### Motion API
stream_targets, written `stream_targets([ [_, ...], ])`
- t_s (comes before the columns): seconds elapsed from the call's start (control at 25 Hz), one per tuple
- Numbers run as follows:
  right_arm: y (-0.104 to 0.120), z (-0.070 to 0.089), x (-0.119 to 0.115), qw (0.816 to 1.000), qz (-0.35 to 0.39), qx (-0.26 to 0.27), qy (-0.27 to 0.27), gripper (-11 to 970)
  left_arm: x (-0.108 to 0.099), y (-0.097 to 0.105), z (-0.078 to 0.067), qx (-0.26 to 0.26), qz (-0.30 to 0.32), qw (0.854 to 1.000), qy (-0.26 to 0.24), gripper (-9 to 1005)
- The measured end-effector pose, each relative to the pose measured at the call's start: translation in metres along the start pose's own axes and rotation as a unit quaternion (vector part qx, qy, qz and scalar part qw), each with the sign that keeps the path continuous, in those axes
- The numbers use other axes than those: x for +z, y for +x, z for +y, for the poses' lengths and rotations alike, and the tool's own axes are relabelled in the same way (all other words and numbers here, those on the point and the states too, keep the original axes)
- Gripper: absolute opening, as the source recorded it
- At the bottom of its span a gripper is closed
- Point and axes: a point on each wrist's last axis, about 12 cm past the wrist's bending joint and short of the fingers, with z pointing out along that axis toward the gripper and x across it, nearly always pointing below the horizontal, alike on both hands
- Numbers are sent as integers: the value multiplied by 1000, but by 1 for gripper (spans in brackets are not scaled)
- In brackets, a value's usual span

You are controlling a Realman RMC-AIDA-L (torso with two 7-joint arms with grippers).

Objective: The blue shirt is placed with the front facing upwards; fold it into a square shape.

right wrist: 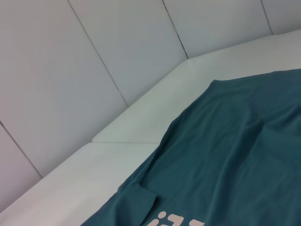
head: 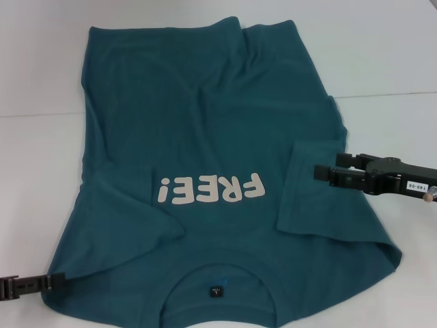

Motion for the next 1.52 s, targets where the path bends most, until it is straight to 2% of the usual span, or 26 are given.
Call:
stream_targets([
  [0.44,-3,-1,0,1000,-4,-1,1,930,3,2,-2,-2,21,1000,3,889],
  [1.04,-4,-2,-1,1000,-8,0,4,931,13,-12,-14,22,37,999,20,888],
  [1.52,-4,-2,-1,1000,-10,0,5,930,7,-12,-7,22,38,999,1,889],
])
